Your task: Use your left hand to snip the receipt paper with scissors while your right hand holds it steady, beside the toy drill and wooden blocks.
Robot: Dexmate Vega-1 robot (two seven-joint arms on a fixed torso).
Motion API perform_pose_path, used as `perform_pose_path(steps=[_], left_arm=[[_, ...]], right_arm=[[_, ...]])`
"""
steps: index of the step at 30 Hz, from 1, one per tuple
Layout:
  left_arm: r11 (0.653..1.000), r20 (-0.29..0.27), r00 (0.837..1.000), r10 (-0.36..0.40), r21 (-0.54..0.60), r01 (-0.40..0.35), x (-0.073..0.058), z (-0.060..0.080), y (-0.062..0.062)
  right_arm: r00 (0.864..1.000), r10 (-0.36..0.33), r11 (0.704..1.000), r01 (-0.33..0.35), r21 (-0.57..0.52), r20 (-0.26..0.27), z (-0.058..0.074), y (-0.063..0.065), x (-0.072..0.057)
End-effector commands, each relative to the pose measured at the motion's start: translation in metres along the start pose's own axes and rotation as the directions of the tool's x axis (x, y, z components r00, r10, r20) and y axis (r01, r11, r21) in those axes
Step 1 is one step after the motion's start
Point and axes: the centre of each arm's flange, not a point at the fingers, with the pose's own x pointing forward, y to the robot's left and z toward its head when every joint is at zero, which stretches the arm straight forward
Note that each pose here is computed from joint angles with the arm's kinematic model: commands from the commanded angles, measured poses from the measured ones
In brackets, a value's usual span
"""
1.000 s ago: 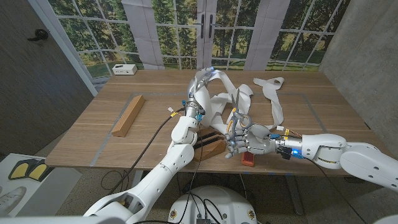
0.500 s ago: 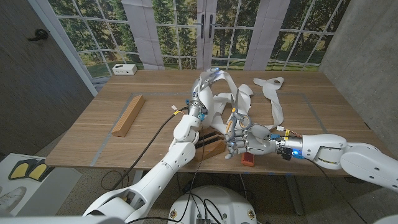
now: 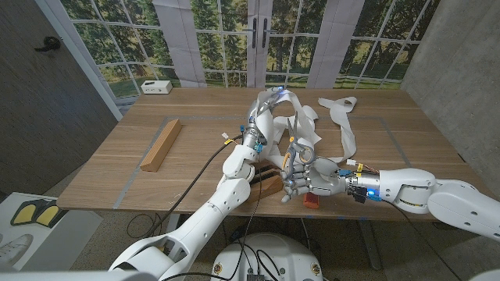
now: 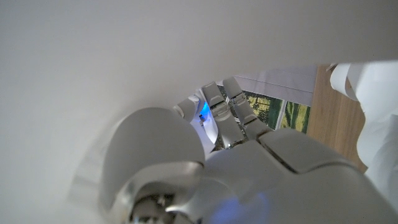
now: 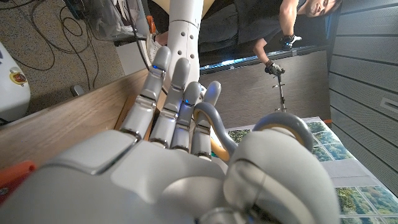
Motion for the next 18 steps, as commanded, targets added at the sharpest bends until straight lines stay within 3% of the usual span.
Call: perform_pose_path(steps=[1, 18], left_arm=[[0.999, -0.005, 1.0, -0.03, -0.043, 0.03, 0.0, -0.007, -0.012], [0.995, -0.015, 0.997, -0.072, -0.069, 0.071, 0.006, -0.012, -0.016]], right_arm=[[1.0, 0.009, 1.0, -0.009, -0.015, 0.0, 0.003, 0.004, 0.0], [1.0, -0.008, 1.0, 0.008, -0.013, 0.004, 0.005, -0.006, -0.004]])
